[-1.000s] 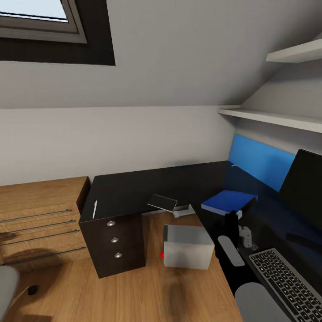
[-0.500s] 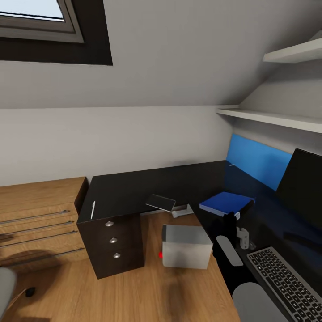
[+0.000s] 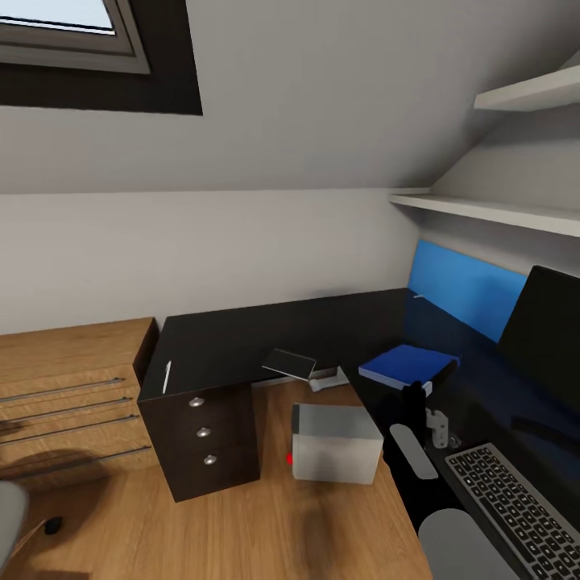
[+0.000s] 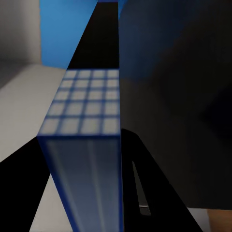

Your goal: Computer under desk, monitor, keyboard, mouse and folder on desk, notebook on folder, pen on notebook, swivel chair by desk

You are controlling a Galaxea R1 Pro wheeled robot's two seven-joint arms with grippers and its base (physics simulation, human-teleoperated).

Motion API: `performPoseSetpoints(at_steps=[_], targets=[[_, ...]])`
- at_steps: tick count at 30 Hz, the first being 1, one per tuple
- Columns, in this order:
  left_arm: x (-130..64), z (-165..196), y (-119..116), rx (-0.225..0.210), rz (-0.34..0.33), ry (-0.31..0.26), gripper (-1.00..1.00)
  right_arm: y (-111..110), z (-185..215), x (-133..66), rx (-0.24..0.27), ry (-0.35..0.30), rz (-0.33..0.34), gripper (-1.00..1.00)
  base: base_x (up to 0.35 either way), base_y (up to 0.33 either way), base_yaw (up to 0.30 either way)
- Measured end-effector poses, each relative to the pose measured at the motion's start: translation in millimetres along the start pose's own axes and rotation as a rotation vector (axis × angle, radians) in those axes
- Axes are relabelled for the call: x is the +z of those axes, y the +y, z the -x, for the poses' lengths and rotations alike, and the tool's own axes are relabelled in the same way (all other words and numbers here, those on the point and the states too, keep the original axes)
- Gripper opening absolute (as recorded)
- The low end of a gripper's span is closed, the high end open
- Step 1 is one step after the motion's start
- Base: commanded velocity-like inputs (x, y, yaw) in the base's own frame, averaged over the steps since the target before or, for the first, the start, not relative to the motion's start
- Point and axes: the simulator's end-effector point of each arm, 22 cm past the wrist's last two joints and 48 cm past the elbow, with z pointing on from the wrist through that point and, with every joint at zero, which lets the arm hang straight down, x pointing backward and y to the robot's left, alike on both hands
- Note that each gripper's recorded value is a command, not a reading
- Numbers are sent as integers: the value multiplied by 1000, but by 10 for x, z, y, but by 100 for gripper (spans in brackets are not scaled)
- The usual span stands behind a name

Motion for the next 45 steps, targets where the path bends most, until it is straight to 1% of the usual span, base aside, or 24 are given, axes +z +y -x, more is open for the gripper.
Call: performPoseSetpoints(at_steps=[5, 8, 9, 12, 14, 18, 30, 45], targets=[[44, -54, -14, 1, -1, 1, 100, -10, -14, 18, 0, -2, 18, -100, 0, 0, 0], [59, -80, -22, 0, -3, 2, 100, 76, -23, 19, -3, -2, 67, -100, 0, 0, 0], [59, -78, -25, 0, -3, 2, 100, 195, -25, 8, -11, -1, 120, -100, 0, 0, 0], [59, -77, -25, 0, -3, 1, 100, 255, -25, 0, -7, -1, 149, -100, 0, 0, 0], [58, -78, -26, 0, -3, 1, 100, 270, -26, -3, -6, 0, 156, -100, 0, 0, 0], [57, -76, -34, -1, -4, 1, 100, 282, -24, -4, -5, -1, 162, -100, 0, 0, 0], [161, -212, -53, 0, -5, 1, 100, 109, -60, 49, 1, -1, 157, -100, 0, 0, 0], [162, -213, -57, 1, -7, 1, 100, 104, -76, 42, 0, 2, 156, -100, 0, 0, 0]])
